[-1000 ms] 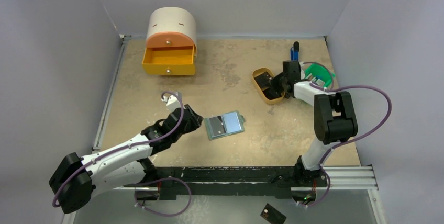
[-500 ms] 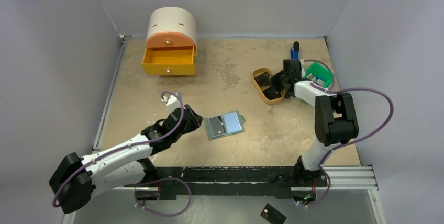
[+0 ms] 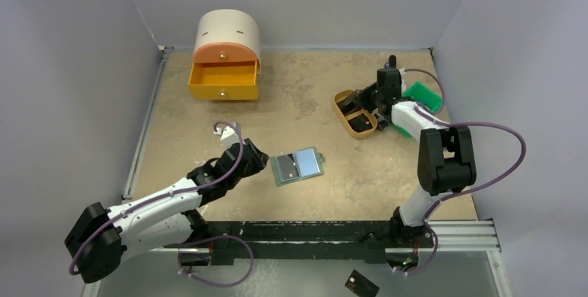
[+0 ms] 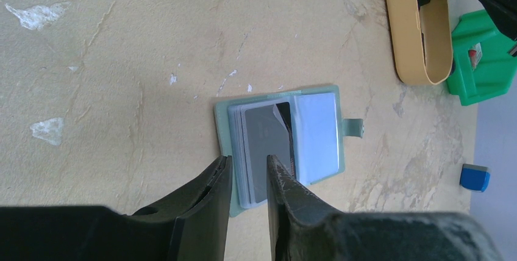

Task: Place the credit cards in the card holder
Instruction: Pick up the credit card from the storage box.

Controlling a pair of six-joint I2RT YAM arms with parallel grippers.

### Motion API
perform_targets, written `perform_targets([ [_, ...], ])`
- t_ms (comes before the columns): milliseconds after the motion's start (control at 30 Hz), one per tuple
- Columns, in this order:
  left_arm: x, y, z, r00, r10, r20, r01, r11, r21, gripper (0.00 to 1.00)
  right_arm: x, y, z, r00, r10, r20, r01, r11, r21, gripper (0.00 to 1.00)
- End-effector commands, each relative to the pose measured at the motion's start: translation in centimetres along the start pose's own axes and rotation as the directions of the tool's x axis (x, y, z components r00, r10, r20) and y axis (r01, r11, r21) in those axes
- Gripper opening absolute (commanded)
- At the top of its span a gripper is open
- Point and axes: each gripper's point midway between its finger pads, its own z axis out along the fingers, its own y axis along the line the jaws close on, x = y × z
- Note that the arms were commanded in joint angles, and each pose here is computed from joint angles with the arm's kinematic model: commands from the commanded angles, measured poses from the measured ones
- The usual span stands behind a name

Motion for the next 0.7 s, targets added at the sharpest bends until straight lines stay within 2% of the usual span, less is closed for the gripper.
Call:
perform_targets([
  [0, -1.5, -1.3, -0.5, 0.999, -0.018, 0.042, 0.016, 0.999, 0.032, 0.26, -2.9, 4.5, -2.6, 0.996, -0.041, 0.079, 0.048, 0.994, -0.094, 0.00],
  [133, -2.7, -1.5, -1.1, 0.997, 0.015, 0.075, -0.017, 1.000, 0.022, 0.26, -6.7, 9.4, -7.5, 0.961, -0.144, 0.235, 0.190, 0.964, -0.185, 0.00],
  [267, -3.0, -3.6, -1.6, 0.993, 0.102, 0.062, -0.108, 0.988, 0.107, 0.30, -4.0, 12.1, -12.4, 0.913, -0.309, 0.266, 0.377, 0.888, -0.262, 0.00],
  [333, -2.4, -4.5, -1.4, 0.989, 0.143, 0.031, -0.146, 0.979, 0.140, 0.36, -1.3, 13.1, -14.5, 0.872, -0.409, 0.268, 0.481, 0.817, -0.318, 0.00],
  [467, -0.9, -4.4, -0.4, 0.984, 0.174, -0.028, -0.169, 0.977, 0.127, 0.40, 6.3, 11.6, -16.2, 0.766, -0.634, 0.109, 0.608, 0.657, -0.446, 0.00],
  [567, -0.1, -3.9, 0.2, 0.987, 0.153, -0.044, -0.146, 0.982, 0.123, 0.42, 11.1, 7.8, -16.0, 0.686, -0.727, -0.037, 0.615, 0.606, -0.505, 0.00],
  [667, 1.2, -3.3, 1.0, 0.988, 0.138, -0.075, -0.129, 0.984, 0.119, 0.42, 14.9, 3.8, -15.4, 0.613, -0.768, -0.184, 0.581, 0.596, -0.554, 0.00],
])
